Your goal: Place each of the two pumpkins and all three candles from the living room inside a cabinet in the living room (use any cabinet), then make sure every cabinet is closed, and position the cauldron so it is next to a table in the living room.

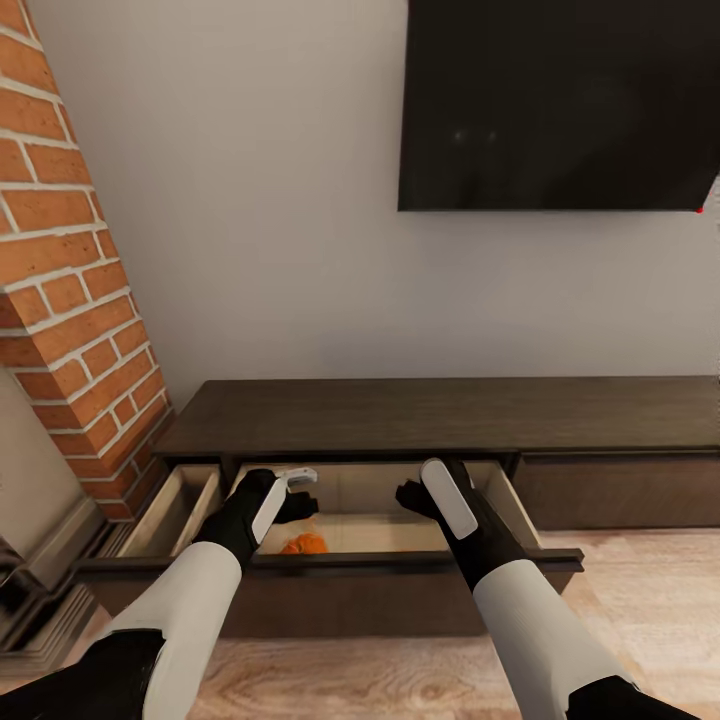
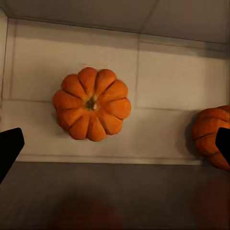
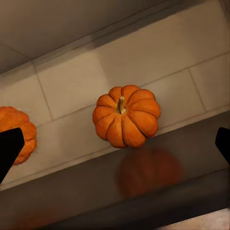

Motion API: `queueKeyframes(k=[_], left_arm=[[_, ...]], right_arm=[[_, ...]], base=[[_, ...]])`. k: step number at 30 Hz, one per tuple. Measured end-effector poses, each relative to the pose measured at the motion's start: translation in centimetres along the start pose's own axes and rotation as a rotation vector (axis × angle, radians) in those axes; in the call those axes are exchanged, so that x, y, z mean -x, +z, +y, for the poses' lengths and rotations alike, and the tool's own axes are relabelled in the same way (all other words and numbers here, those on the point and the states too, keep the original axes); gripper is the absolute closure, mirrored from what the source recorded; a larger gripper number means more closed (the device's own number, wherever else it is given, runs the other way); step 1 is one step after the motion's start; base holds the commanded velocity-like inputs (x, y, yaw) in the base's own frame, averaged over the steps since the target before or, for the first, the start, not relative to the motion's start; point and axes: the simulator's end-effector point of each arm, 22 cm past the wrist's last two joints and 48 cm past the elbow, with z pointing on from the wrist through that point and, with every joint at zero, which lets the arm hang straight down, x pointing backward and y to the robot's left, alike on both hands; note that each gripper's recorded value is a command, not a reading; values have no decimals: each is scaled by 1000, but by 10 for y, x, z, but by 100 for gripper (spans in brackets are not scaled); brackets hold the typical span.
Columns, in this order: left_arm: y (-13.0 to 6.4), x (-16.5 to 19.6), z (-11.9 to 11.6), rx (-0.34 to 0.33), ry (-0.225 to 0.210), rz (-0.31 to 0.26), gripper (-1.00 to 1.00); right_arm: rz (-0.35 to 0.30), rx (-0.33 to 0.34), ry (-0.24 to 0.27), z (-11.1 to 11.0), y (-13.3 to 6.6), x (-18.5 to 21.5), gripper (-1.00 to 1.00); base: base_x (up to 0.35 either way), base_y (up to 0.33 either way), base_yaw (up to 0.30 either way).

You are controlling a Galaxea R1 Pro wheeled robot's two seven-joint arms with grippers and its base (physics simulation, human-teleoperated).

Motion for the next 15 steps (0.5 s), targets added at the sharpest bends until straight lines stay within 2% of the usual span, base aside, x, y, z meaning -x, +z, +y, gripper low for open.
queueKeyframes(k=[5, 10, 15], left_arm=[[-11, 5, -3, -5, 3, -8, -100], [-22, 10, -8, -11, 9, -18, -100], [-35, 13, -10, -13, 17, -17, -100]], right_arm=[[-19, 9, -1, 3, -12, 6, -100], [-36, 15, -2, 4, -23, 11, -100], [-52, 22, -2, 6, -34, 16, -100]], base=[[-160, 0, 0], [-39, 0, 0], [-191, 22, 0]])
